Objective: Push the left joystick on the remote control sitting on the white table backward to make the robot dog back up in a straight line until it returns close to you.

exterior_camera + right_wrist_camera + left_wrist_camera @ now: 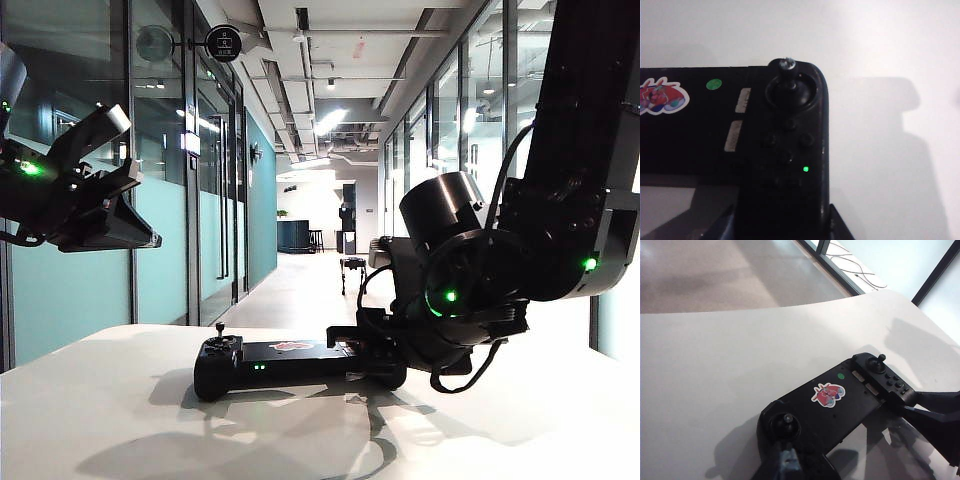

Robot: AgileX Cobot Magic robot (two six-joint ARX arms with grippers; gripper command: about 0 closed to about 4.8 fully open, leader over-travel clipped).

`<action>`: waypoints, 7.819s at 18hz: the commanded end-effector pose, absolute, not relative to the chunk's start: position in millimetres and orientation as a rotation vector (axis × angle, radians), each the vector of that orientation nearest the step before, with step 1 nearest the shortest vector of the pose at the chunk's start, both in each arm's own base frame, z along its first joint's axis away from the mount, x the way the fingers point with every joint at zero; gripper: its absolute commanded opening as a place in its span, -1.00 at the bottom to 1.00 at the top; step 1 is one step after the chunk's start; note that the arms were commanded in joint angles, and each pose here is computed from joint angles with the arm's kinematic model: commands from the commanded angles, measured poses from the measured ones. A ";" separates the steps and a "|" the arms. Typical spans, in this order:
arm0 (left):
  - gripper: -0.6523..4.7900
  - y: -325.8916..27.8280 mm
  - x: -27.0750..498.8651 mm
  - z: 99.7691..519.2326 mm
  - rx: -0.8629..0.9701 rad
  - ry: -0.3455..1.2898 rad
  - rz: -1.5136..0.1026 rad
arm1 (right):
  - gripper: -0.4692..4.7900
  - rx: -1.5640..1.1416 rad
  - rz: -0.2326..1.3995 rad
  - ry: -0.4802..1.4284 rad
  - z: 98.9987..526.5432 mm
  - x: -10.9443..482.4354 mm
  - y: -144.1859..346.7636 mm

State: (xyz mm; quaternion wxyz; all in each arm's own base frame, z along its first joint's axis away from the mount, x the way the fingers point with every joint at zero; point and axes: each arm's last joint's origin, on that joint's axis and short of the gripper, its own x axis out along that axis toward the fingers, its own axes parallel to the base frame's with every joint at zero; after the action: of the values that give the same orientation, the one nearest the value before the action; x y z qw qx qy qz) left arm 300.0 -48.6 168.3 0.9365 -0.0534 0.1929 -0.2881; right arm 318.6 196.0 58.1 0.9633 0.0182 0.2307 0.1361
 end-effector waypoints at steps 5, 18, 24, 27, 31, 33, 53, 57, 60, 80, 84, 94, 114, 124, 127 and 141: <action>-0.78 -49.0 301.8 171.6 -0.102 0.373 -0.598 | -0.27 0.065 0.195 0.420 62.8 316.6 202.4; -0.78 -62.0 380.8 134.1 -0.145 0.454 -0.713 | -0.27 0.068 0.085 0.383 64.5 314.1 204.4; -0.78 -74.6 418.0 119.6 -0.153 0.479 -0.760 | -0.27 0.067 0.085 0.384 64.4 313.9 204.4; -0.78 -87.7 430.9 106.9 -0.142 0.495 -0.790 | -0.27 0.066 0.084 0.384 64.4 314.0 204.2; -0.78 -100.9 441.4 96.8 -0.102 0.509 -0.815 | -0.27 0.066 0.084 0.385 64.3 314.0 204.2; -0.78 -101.7 447.1 93.8 -0.091 0.510 -0.806 | -0.27 0.066 0.084 0.385 64.3 314.0 204.2; -0.78 -75.4 483.8 89.3 -0.038 0.391 -1.145 | -0.27 0.063 0.084 0.391 63.7 313.7 204.1; -0.78 -76.8 483.1 88.8 -0.019 0.379 -1.162 | -0.27 0.063 0.084 0.391 63.7 313.7 204.1; -0.78 -77.6 486.0 81.6 -0.022 0.397 -1.161 | -0.27 0.063 0.084 0.391 63.7 313.7 204.1; -0.78 -80.7 484.1 77.9 0.030 0.388 -1.247 | -0.27 0.054 0.081 0.404 62.3 313.3 203.6; -0.78 -80.5 485.1 79.5 0.034 0.378 -1.254 | -0.27 0.054 0.081 0.404 62.2 313.3 203.4; -0.78 -76.4 487.2 79.6 0.075 0.378 -1.207 | -0.27 0.053 0.072 0.402 62.3 313.4 203.2; -0.78 -94.6 486.8 82.3 0.106 0.336 -1.238 | -0.27 0.049 0.056 0.397 62.4 313.5 202.7; -0.78 -91.6 490.9 87.3 0.204 0.372 -1.066 | -0.27 0.049 0.056 0.397 62.4 313.4 202.7; -0.78 -92.5 489.8 92.6 0.232 0.375 -1.097 | -0.27 0.048 0.055 0.399 62.2 313.4 202.7; -0.78 -95.1 487.5 96.3 0.299 0.386 -1.229 | -0.27 0.048 0.055 0.399 62.2 313.4 202.6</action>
State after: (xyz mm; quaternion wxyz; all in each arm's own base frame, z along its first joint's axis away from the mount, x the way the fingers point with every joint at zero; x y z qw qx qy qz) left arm 487.6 -94.1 94.0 0.7924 0.1378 0.1848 -0.5647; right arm 312.2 202.3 59.3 0.9777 0.0243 0.2059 0.0325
